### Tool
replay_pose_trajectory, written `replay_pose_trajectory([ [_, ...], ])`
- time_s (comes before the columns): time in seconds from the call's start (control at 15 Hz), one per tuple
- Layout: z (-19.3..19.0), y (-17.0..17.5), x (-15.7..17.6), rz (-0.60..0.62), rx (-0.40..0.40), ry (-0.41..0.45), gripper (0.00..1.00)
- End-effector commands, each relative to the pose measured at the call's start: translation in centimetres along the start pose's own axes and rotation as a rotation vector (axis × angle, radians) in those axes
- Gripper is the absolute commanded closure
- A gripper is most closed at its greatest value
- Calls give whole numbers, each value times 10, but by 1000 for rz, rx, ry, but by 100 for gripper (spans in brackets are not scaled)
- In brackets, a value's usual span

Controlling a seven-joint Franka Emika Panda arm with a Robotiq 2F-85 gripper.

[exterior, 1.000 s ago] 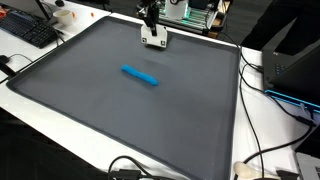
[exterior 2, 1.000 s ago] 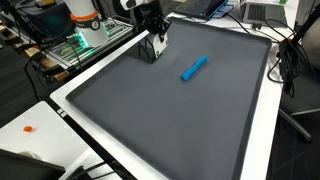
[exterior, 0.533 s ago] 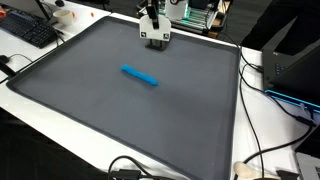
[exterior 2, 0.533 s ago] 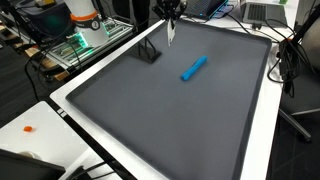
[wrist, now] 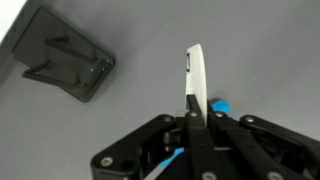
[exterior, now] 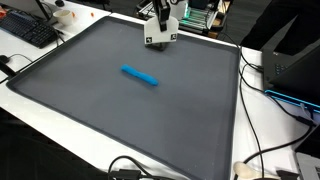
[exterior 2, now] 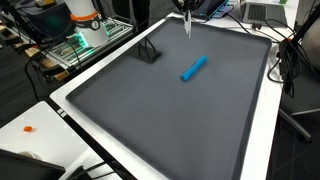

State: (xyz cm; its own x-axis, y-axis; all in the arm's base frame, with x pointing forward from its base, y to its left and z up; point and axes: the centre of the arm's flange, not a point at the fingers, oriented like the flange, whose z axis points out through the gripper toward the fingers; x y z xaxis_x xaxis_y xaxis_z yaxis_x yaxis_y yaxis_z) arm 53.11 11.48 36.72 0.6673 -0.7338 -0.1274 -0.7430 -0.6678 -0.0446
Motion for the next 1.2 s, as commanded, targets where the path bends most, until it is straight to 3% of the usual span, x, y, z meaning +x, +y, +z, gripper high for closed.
replay_pose_trajectory([
  [0.0, 6, -23, 8, -131, -68, 29, 99],
  [0.07, 4, -11, 2, -69, -29, 17, 99],
  [0.67, 10, -16, 4, -82, -29, 27, 99],
  [1.13, 39, -47, 5, -428, -71, 103, 99],
])
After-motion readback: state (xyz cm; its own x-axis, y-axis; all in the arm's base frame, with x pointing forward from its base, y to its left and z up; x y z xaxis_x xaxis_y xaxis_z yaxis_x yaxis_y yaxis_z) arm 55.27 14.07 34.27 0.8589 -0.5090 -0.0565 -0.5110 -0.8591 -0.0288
